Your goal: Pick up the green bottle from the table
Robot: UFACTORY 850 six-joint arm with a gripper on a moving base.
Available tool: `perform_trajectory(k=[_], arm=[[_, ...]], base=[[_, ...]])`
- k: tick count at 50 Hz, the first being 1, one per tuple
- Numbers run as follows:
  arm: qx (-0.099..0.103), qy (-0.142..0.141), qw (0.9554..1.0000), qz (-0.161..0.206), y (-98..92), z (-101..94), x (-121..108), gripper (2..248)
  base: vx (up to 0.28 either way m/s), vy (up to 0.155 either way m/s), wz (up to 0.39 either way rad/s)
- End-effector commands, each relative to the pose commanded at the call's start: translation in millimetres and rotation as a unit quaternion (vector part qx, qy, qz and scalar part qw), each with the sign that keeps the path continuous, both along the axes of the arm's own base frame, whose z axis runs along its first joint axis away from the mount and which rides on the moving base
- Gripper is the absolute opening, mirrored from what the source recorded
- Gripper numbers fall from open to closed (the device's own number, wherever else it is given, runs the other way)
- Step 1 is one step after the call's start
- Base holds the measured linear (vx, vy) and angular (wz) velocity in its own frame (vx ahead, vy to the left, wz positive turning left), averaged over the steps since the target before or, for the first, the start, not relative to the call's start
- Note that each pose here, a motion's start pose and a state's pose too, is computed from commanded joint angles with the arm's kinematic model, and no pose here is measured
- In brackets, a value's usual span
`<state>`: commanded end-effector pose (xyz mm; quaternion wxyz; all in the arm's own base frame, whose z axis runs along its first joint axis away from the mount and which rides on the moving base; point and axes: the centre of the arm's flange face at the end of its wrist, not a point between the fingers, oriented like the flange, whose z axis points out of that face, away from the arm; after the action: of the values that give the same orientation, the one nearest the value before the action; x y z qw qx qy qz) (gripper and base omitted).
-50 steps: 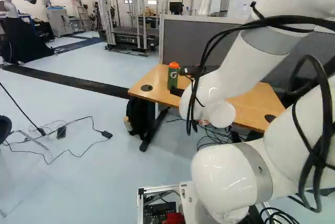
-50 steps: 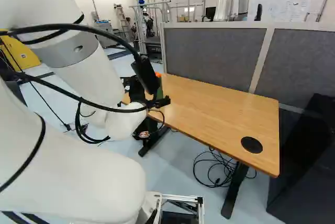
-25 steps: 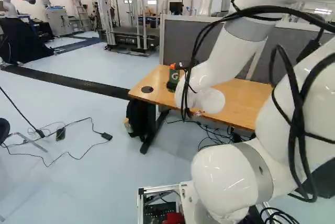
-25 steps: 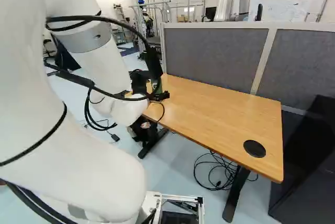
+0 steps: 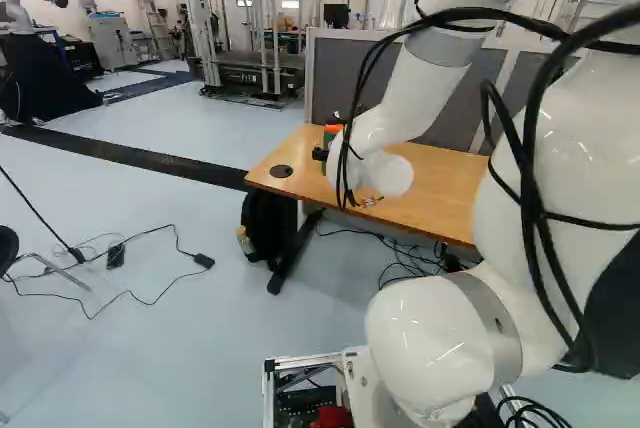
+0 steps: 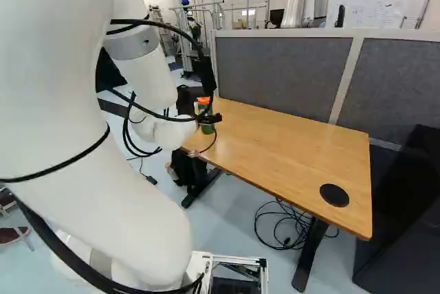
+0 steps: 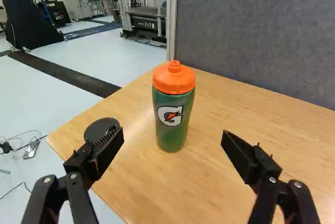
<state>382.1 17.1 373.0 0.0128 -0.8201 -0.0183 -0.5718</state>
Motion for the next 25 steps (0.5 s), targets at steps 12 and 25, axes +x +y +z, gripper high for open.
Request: perform_trajectory(k=[12,25], arm=[[-0.001,0.012,0.9999,-0.001,0.6,-2.5,24,247],[-0.002,0.037,0.9993,-0.002,0.9,-8.0,49,247]], base=[[0.000,0.000,0.000],[0.000,0.000,0.000]])
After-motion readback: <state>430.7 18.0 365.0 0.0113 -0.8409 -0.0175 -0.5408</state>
